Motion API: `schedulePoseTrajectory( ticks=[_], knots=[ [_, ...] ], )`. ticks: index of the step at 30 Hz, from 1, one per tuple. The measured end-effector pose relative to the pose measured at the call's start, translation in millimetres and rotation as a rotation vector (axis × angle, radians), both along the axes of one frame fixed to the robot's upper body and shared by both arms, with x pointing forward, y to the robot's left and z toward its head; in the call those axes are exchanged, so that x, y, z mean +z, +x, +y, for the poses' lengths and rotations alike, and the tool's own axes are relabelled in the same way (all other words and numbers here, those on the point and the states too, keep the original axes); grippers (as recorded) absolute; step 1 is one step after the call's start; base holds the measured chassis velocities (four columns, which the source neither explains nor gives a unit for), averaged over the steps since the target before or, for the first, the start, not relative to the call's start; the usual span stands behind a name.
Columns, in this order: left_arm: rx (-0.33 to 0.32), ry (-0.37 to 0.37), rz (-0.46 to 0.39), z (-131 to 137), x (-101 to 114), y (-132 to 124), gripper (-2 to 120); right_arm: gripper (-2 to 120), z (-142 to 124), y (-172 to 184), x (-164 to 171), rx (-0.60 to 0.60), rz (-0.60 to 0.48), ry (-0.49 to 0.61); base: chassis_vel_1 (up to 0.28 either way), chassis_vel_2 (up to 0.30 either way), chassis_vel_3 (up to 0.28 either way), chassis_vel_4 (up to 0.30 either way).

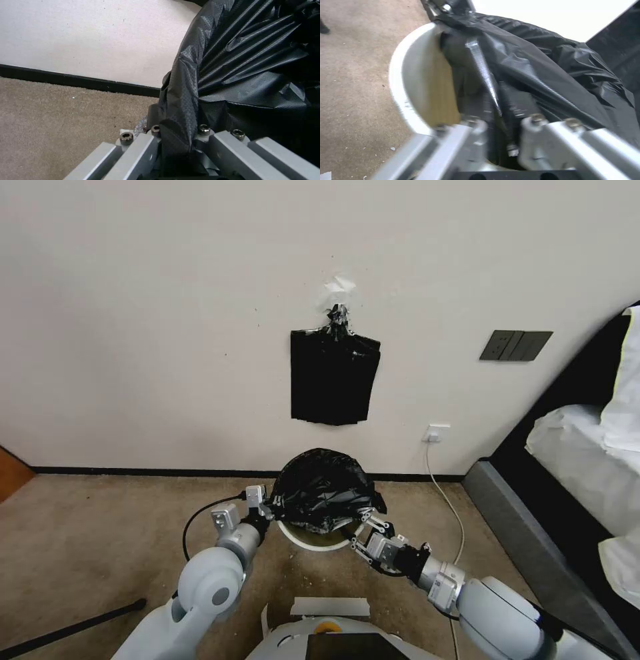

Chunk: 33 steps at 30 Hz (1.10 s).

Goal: Place a trash bag onto the trash bin.

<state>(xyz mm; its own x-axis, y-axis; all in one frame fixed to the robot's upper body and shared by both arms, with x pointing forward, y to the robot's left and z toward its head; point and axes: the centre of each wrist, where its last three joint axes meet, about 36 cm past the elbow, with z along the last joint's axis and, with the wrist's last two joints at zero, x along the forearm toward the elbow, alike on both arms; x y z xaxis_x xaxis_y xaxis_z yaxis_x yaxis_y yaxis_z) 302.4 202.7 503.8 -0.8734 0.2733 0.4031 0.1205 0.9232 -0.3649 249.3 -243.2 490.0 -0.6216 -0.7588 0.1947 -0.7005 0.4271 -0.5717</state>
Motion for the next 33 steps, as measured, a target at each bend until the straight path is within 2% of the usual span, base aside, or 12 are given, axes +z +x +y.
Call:
schedulePoseTrajectory(
  ticks=[1,9,12,16,18,20,23,26,28,33],
  knots=[
    [0.002,-0.004,0.003,0.0,0.7,0.0,1,0,-0.6,-0.3,-1.4,0.010,-0.005,-0.002,0.000,0.000,0.000,0.000],
    [0.034,-0.033,0.027,2.2,4.8,2.2,1,0,0.5,-6.1,-1.4,0.085,0.000,0.045,0.000,0.000,0.000,0.000],
    [0.065,-0.072,0.052,6.7,11.6,3.0,1,0,0.0,-7.2,-1.4,0.160,0.030,0.084,0.000,0.000,0.000,0.000],
    [0.083,-0.116,0.078,9.6,17.8,2.1,1,0,-1.0,-7.1,-5.2,0.199,0.046,0.084,0.000,0.000,0.000,0.000],
    [0.090,-0.174,0.113,10.6,24.6,-1.7,1,0,-2.3,-7.3,-17.1,0.227,0.066,0.066,0.000,0.000,0.000,0.000],
    [0.090,-0.183,0.120,10.3,25.5,-3.0,1,0,-2.6,-7.4,-20.6,0.230,0.071,0.061,0.000,0.000,0.000,0.000],
    [0.089,-0.220,0.148,8.3,28.9,-11.2,1,0,-7.6,-6.2,-44.5,0.222,0.091,0.025,0.000,0.000,0.000,0.000],
    [0.091,-0.222,0.161,8.8,29.0,-15.5,1,0,-13.0,-3.8,-61.0,0.198,0.112,0.008,0.000,0.000,0.000,0.000],
    [0.088,-0.219,0.166,9.9,30.6,-18.1,1,0,-21.6,1.8,-87.7,0.145,0.141,-0.021,0.000,0.000,0.000,0.000],
    [0.078,-0.215,0.175,9.3,31.3,-21.0,1,0,-26.3,4.0,-101.3,0.104,0.156,-0.029,0.000,0.000,0.000,0.000]
  ],
)
